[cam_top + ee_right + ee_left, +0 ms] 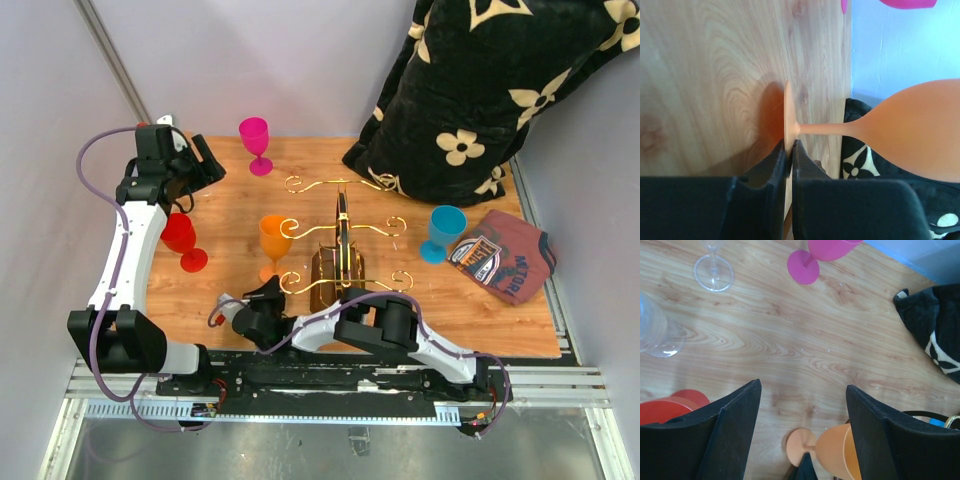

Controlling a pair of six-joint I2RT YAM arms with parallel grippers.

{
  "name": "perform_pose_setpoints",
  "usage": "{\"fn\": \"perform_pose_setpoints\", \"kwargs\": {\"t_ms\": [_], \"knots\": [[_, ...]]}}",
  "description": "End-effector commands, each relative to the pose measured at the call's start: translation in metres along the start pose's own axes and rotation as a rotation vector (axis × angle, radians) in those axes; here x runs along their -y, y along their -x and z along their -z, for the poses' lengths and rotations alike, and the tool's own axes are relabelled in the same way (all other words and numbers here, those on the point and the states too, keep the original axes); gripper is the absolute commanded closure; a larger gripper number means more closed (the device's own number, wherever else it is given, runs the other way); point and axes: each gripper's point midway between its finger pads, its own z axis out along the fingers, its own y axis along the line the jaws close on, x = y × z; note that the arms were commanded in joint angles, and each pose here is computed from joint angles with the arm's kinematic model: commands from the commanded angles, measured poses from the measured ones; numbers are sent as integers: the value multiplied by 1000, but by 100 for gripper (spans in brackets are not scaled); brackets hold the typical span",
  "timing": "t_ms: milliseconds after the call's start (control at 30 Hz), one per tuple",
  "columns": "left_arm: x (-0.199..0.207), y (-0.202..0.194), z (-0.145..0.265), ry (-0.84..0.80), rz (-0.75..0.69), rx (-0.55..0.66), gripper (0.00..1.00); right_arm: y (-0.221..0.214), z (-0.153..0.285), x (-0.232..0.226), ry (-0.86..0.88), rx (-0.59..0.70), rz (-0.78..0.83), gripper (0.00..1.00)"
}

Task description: Take the wine glass off the wine glass rack

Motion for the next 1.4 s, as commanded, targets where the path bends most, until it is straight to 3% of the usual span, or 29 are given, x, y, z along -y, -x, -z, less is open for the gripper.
{"fn": "perform_pose_setpoints", "kwargs": {"t_ms": [0, 333, 833, 1133, 1367], "knots": [[2, 6, 3, -20, -12, 27, 25, -33, -12, -51, 126, -51, 65, 90], [2, 3, 0, -27, -10, 20, 25, -40, -4, -77, 214, -71, 82, 67], [3, 3, 1, -31, -8, 20, 26, -36, 37, -116, 384, -56, 80, 51], [3, 5, 4, -31, -11, 27, 25, -40, 71, -120, 470, -48, 48, 27], [4, 5, 2, -37, -13, 21, 26, -49, 105, -121, 618, -78, 0, 23]]}}
